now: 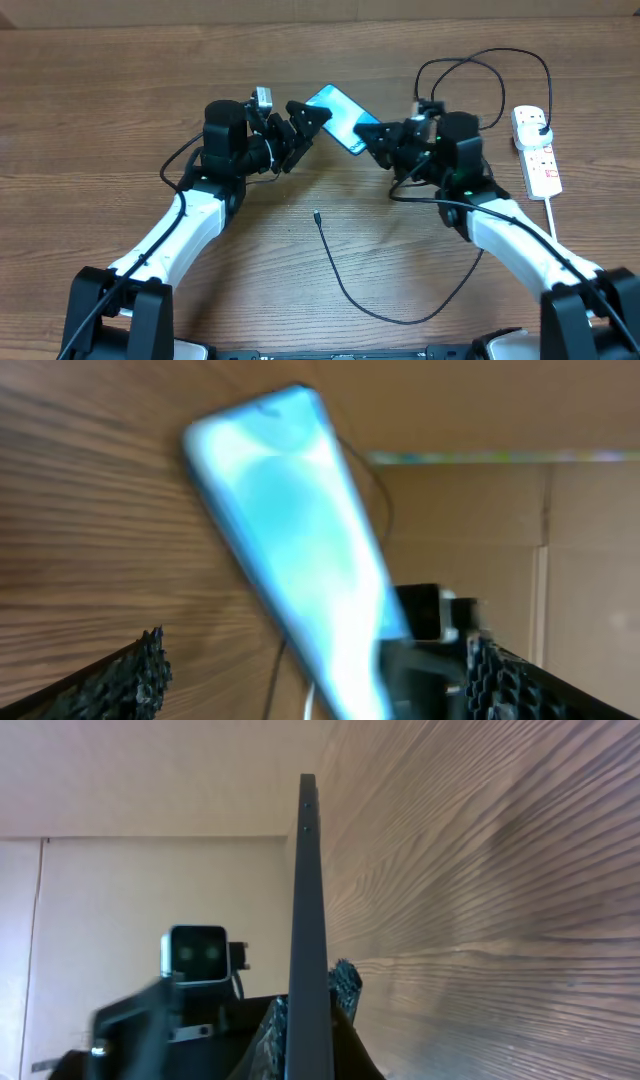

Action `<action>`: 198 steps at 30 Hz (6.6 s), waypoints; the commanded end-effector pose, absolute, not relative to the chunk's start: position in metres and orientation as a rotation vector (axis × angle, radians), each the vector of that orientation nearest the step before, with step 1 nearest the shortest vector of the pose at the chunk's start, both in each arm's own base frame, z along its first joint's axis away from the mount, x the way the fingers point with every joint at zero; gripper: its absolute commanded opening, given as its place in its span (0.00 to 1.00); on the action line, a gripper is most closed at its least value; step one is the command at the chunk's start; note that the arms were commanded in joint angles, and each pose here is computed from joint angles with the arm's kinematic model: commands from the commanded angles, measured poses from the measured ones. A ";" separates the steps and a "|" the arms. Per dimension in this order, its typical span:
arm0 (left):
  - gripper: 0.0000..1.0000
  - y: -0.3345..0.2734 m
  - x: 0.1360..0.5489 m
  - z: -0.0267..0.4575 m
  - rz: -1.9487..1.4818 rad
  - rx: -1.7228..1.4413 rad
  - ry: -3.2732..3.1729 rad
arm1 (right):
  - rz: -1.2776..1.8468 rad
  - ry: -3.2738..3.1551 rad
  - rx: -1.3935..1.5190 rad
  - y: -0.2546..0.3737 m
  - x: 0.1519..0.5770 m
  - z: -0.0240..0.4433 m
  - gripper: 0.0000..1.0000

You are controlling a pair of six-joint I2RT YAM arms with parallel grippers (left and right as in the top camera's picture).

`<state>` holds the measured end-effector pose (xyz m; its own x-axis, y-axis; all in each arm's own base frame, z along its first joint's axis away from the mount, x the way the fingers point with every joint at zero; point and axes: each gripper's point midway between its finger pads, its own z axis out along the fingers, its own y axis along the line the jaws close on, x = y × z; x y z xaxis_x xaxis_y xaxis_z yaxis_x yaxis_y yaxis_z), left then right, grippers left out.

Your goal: Plug charger to phone and switch on socket

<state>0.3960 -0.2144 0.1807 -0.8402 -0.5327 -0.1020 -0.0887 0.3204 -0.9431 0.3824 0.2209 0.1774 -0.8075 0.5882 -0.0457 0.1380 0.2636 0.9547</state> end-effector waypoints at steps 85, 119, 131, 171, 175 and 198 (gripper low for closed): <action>0.05 -0.213 0.417 0.238 -1.828 -0.710 1.934 | 1.795 1.957 0.289 0.268 0.365 0.245 0.68; 0.04 -0.157 0.391 0.179 -2.065 -0.739 2.226 | 0.959 2.372 -0.125 0.233 0.292 0.166 0.87; 0.05 -0.155 0.396 0.174 -2.024 -0.730 2.214 | 0.464 2.392 -0.395 0.251 0.260 0.128 0.84; 0.04 -0.156 0.394 0.174 -2.015 -0.676 2.215 | 0.088 2.609 -0.799 0.296 0.259 0.022 0.57; 0.04 -0.156 0.395 0.174 -2.016 -0.677 2.215 | 0.092 2.581 -0.794 0.300 0.265 0.024 0.54; 0.04 -0.156 0.395 0.174 -2.024 -0.701 2.216 | 0.063 2.614 -0.859 0.294 0.265 0.003 0.43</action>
